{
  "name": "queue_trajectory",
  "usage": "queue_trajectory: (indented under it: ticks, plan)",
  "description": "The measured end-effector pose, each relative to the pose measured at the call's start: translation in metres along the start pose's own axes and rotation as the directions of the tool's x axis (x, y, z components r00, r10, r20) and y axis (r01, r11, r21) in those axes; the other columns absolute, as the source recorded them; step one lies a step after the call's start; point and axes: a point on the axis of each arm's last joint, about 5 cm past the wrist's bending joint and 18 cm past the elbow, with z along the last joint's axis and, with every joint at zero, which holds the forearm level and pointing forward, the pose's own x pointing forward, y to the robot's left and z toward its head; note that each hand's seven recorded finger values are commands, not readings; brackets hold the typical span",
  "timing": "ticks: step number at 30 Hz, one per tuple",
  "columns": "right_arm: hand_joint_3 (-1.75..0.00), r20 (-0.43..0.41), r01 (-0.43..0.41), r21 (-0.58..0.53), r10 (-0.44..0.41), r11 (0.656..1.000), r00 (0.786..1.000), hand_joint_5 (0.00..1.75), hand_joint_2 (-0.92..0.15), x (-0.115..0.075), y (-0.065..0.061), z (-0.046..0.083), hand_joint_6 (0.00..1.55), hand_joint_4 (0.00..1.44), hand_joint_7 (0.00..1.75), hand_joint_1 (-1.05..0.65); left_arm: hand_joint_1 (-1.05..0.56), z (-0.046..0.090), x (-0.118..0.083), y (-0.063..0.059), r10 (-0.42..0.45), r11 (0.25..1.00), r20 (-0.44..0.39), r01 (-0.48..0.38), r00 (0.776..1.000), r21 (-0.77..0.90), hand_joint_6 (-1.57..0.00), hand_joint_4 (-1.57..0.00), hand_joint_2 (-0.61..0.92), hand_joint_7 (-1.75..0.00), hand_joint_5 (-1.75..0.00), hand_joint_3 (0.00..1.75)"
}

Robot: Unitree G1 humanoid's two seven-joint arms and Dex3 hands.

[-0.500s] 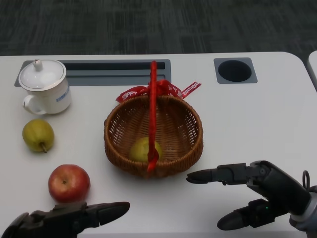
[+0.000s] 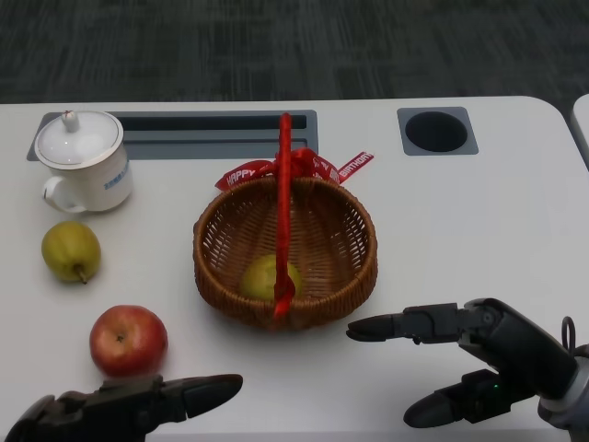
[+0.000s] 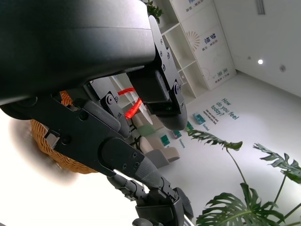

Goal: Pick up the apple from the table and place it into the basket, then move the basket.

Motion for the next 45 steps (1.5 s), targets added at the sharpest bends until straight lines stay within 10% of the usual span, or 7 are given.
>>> queue_trajectory:
  ticks: [5,16,29,45]
  plan:
    - [0.0,0.001,0.0,-0.002,0.0,1.0,1.0,0.0,-0.81,0.0,0.0,0.0,0.61,0.65,0.0,-0.45,-0.39,0.001,-0.001,-0.001,0.003,1.0,-0.002,-0.003,1.0,0.026,-0.85,-0.94,0.72,0.0,0.0,0.0]
    - [0.0,0.004,0.001,-0.006,-0.001,1.0,1.0,0.0,-0.81,0.0,0.0,0.0,0.61,0.65,0.0,-0.46,-0.94,-0.004,0.002,0.013,0.005,0.882,-0.065,0.026,0.998,0.47,-0.25,-0.15,0.73,0.0,0.0,0.0]
    - [0.0,0.007,0.0,-0.01,0.0,1.0,1.0,0.0,-0.82,-0.002,0.001,0.003,0.6,0.65,0.0,-0.47,-0.8,-0.067,-0.005,0.02,0.113,0.869,-0.213,0.007,0.971,0.495,-0.27,-0.25,0.73,-0.01,-0.03,0.01]
    - [0.0,-0.006,-0.002,-0.014,0.002,1.0,1.0,0.0,-0.82,-0.006,-0.002,0.004,0.59,0.64,0.0,-0.46,-0.68,-0.147,0.012,-0.007,0.16,0.906,-0.423,0.038,0.892,0.422,-0.4,-0.41,0.72,-0.02,-0.02,0.0]
